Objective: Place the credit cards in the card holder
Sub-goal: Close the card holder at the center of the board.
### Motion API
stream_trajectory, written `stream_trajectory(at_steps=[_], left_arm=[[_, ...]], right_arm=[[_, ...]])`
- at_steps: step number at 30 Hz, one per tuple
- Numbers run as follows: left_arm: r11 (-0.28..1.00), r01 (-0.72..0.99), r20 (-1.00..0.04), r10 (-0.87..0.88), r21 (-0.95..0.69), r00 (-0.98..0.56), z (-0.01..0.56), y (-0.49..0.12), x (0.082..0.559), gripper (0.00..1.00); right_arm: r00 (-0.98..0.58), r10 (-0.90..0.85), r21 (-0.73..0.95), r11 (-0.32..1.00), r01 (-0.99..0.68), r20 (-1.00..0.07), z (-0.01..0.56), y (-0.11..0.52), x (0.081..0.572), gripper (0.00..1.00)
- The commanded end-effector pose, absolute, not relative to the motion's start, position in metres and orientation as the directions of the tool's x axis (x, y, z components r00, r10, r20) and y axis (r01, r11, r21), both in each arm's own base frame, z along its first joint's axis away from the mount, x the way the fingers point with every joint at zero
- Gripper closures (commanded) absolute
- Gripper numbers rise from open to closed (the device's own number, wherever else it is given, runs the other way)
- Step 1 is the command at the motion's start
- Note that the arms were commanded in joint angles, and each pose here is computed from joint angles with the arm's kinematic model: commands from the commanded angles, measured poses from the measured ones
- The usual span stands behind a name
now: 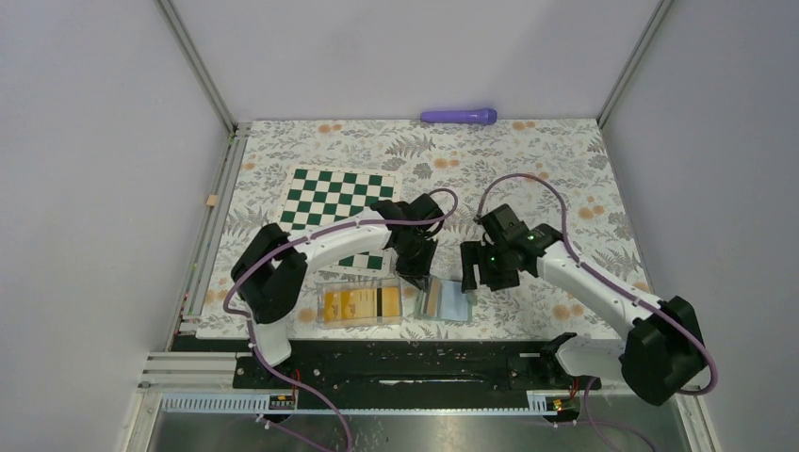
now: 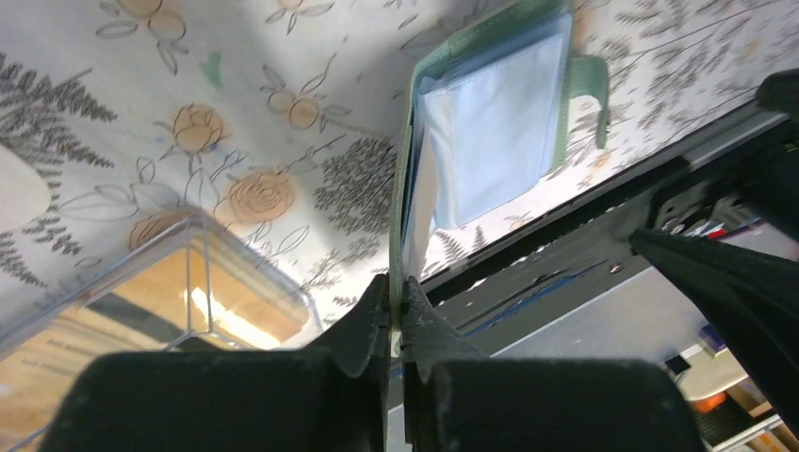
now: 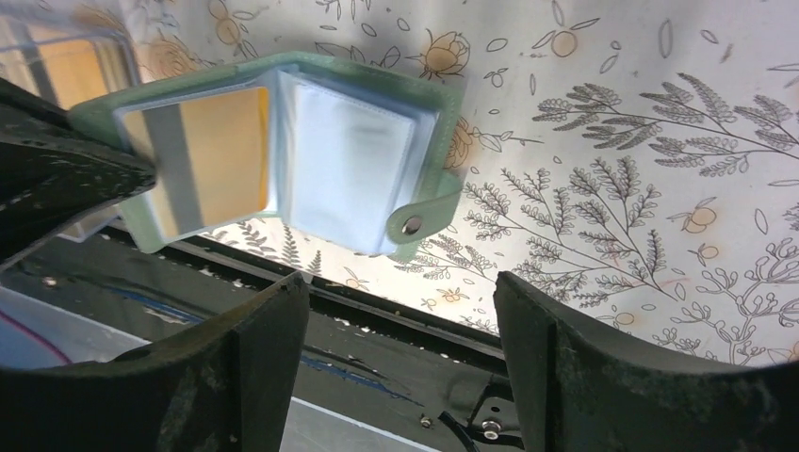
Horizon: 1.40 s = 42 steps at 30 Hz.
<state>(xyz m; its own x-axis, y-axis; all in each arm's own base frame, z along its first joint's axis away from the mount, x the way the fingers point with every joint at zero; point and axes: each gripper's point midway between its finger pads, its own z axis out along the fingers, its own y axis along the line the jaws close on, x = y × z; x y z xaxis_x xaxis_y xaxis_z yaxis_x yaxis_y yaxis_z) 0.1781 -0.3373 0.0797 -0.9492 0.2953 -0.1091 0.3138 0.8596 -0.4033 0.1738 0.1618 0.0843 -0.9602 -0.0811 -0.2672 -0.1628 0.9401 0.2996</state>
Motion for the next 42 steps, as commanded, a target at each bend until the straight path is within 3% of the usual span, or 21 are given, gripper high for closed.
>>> stream_trajectory(at_steps=[1,7,13,18,28,34,42], left_arm=[[0.879,0.351,-0.056,0.353,-0.323,-0.934,0.079,-0.318,0.174,1.00],[0.879,0.353,-0.046,0.358,-0.320,-0.933,0.078,-0.317,0.173,1.00],[0.881,0.351,-0.046,0.356,-0.316,-0.933,0.077,-0.316,0.173,1.00],[0.878,0.349,-0.042,0.355,-0.327,-0.934,0.077,-0.319,0.172,1.00],[0.880,0.341,-0.041,0.347,-0.331,-0.937,0.073,-0.320,0.173,1.00],[0.879,0.323,-0.044,0.329,-0.351,-0.943,0.072,-0.320,0.174,0.99],[0.877,0.323,-0.038,0.332,-0.355,-0.943,0.072,-0.320,0.174,1.00]], right_arm=[[-0.952,-0.153,0.200,0.957,-0.209,-0.263,0.077,0.167,0.177,0.23],[-0.947,-0.250,0.152,0.947,-0.282,-0.202,0.055,0.193,0.177,0.33],[-0.942,-0.293,0.087,0.947,-0.310,-0.163,0.046,0.191,0.175,0.56],[-0.947,-0.296,0.099,0.946,-0.309,-0.127,0.042,0.187,0.164,0.66],[-0.954,-0.297,0.141,0.943,-0.301,-0.048,0.032,0.182,0.140,0.66],[-0.950,-0.310,0.077,0.947,-0.311,-0.023,0.034,0.166,0.136,0.69],[-0.943,-0.333,0.056,0.942,-0.332,0.018,0.037,0.159,0.130,0.50]])
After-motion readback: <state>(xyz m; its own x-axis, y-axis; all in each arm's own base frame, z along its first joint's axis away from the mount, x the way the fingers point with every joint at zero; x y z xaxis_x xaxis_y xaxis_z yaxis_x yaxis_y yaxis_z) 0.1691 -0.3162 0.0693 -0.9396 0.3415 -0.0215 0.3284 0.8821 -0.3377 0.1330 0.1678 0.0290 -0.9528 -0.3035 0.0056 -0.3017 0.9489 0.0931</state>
